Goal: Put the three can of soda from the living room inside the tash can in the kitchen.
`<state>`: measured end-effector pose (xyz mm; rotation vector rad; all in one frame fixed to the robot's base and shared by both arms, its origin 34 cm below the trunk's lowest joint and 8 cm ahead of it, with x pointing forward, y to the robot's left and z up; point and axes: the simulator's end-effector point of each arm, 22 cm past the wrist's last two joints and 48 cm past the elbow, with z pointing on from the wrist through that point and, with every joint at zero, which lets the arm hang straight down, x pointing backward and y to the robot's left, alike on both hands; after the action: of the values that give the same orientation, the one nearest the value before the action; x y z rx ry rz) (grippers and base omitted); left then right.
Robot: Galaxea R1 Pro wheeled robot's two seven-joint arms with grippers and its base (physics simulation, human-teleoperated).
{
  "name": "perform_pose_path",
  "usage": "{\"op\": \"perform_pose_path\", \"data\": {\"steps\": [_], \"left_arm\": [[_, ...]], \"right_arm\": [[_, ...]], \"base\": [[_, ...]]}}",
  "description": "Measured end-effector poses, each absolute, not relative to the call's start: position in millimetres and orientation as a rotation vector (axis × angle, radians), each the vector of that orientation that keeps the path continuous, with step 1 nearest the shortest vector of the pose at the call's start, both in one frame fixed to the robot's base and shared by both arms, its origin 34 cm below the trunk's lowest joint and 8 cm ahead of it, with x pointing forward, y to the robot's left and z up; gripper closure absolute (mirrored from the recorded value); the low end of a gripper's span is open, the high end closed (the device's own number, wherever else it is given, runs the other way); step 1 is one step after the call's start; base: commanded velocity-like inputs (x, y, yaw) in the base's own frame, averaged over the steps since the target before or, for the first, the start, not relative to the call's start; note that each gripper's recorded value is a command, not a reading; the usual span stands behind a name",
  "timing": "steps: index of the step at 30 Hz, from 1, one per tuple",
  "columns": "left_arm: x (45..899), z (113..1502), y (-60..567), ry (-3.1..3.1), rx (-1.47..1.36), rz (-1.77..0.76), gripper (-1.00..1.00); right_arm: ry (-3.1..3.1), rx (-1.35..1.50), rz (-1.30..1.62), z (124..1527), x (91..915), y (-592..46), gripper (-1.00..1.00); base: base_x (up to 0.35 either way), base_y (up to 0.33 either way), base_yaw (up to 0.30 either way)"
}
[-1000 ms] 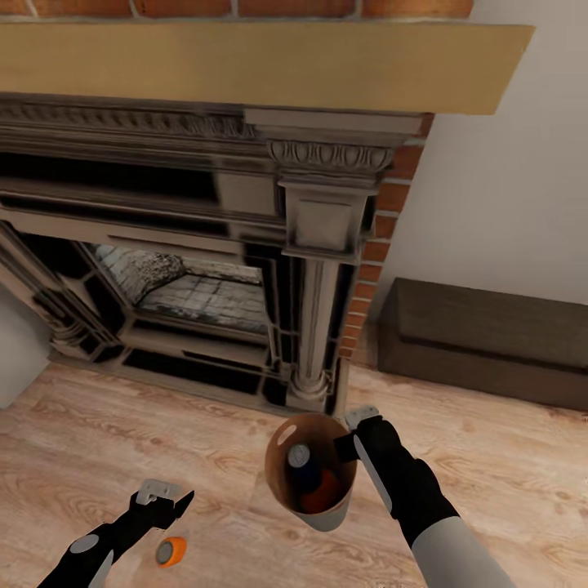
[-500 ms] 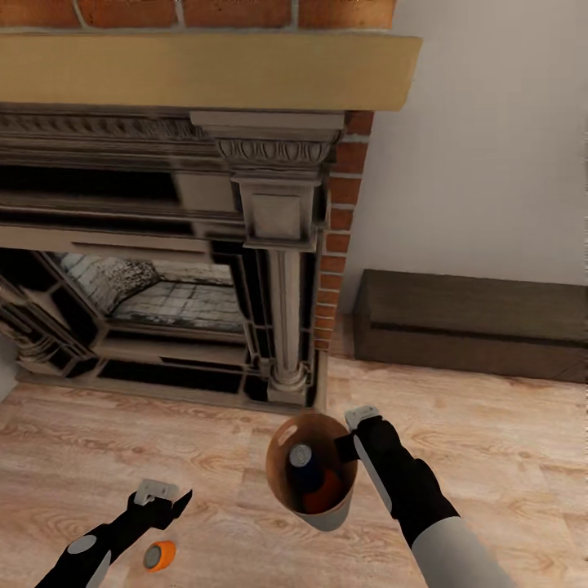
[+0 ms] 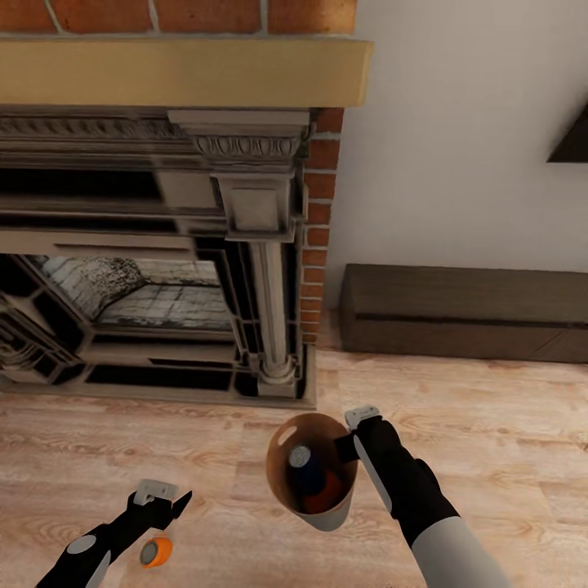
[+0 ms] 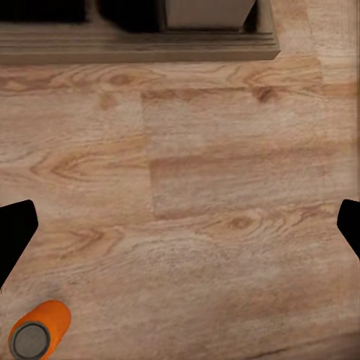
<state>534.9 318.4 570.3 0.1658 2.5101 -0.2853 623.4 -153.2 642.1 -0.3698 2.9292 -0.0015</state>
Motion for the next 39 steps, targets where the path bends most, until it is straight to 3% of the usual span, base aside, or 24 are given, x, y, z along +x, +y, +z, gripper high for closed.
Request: {"op": "perform_pose_path", "data": {"steps": [20,39], "left_arm": [[536.8,573.7,331.3,2.508,0.174,-0.264,-1.0],[539.8,577.2,332.6,2.456,0.198,-0.241,-1.0]], "right_arm": [[2.928,-0.355,0.028,644.2,623.5,-148.6,1.0],[2.752,-0.322,-0.004,704.4,678.5,-161.2,1.0]], "base": [[-0.07,0.156,-0.081],[-0.01,0.009,-0.045]]}}
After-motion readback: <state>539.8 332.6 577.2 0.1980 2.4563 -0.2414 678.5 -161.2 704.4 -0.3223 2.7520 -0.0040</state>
